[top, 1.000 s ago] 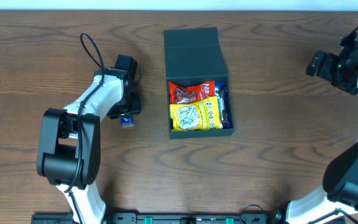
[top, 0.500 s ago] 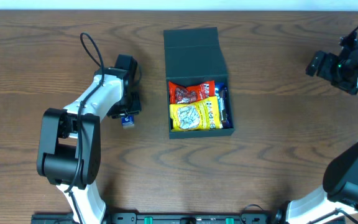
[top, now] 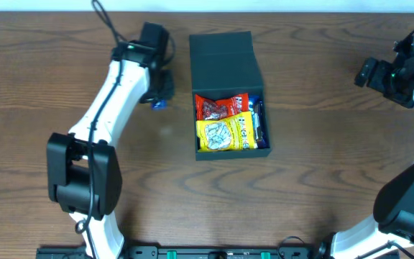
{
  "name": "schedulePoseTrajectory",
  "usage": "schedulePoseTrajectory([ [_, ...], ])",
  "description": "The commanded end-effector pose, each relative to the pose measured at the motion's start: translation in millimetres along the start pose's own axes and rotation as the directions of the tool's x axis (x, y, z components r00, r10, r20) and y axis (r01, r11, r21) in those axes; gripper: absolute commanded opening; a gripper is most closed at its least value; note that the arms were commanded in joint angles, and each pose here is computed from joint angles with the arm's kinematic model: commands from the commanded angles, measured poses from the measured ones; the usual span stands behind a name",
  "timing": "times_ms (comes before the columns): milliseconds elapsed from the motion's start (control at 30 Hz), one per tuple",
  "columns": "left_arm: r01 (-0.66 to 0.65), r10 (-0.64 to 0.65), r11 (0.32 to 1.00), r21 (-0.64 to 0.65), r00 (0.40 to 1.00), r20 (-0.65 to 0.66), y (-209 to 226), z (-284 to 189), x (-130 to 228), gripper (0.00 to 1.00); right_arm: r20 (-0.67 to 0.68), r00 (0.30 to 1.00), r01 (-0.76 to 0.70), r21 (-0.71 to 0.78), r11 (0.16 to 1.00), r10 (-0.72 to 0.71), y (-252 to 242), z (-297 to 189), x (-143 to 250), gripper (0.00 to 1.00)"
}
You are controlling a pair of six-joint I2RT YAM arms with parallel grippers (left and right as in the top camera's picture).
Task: Pack container
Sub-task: 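Carry the Eclipse tin into the box and lower it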
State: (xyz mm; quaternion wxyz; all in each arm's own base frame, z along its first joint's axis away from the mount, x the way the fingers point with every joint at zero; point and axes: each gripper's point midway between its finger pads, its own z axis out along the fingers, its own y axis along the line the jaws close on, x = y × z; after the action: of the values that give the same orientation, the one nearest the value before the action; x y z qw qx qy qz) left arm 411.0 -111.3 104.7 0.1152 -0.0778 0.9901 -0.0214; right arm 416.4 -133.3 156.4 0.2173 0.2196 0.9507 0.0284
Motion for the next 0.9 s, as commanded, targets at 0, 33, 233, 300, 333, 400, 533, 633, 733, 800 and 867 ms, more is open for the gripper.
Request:
schedulePoseTrajectory([
  [0,-0.036,0.037,0.995,0.096,0.999,-0.01,-47,-4,13,0.06,0.0,1.0,0.0,0.01,1.0,0.0,-5,2,0,0.99],
  [33,-0.041,0.042,0.993,0.113,0.999,-0.006,-60,-5,17,0.06,0.0,1.0,0.0,0.01,1.0,0.0,-5,2,0,0.99],
  [233,-0.097,0.089,0.972,0.215,0.995,0.049,-131,-14,39,0.06,0.0,1.0,0.001,0.01,1.0,-0.001,-5,2,0,0.99],
  [300,-0.135,0.123,0.956,0.259,0.991,0.061,-151,-18,47,0.06,0.0,1.0,0.001,0.01,1.0,-0.001,-5,2,0,0.99],
  [333,-0.153,0.141,0.947,0.283,0.988,0.062,-162,-20,52,0.06,0.0,1.0,0.0,0.01,1.0,0.0,-5,2,0,0.99],
  [400,-0.185,0.173,0.926,0.328,0.983,0.067,-180,-24,62,0.06,0.0,1.0,0.0,0.01,1.0,0.0,-5,2,0,0.99],
  [533,-0.268,0.242,0.893,0.36,0.963,0.117,-208,-30,76,0.06,0.0,1.0,0.0,0.01,1.0,0.0,-5,2,0,0.99],
  [633,-0.338,0.31,0.868,0.363,0.941,0.136,-220,-27,87,0.06,-0.002,1.0,0.0,0.01,1.0,0.0,-5,2,1,0.99],
  [733,-0.359,0.334,0.861,0.36,0.933,0.132,-227,-19,94,0.06,-0.004,1.0,0.0,0.01,1.0,0.0,-5,2,1,0.99],
  [800,-0.356,0.335,0.863,0.357,0.934,0.121,-228,-13,96,0.06,-0.006,1.0,0.0,0.01,1.0,0.0,-5,2,2,0.99],
  [867,-0.33,0.316,0.876,0.353,0.944,0.099,-227,-7,98,0.06,-0.01,1.0,-0.001,0.011,1.0,0.001,-5,2,3,0.99],
])
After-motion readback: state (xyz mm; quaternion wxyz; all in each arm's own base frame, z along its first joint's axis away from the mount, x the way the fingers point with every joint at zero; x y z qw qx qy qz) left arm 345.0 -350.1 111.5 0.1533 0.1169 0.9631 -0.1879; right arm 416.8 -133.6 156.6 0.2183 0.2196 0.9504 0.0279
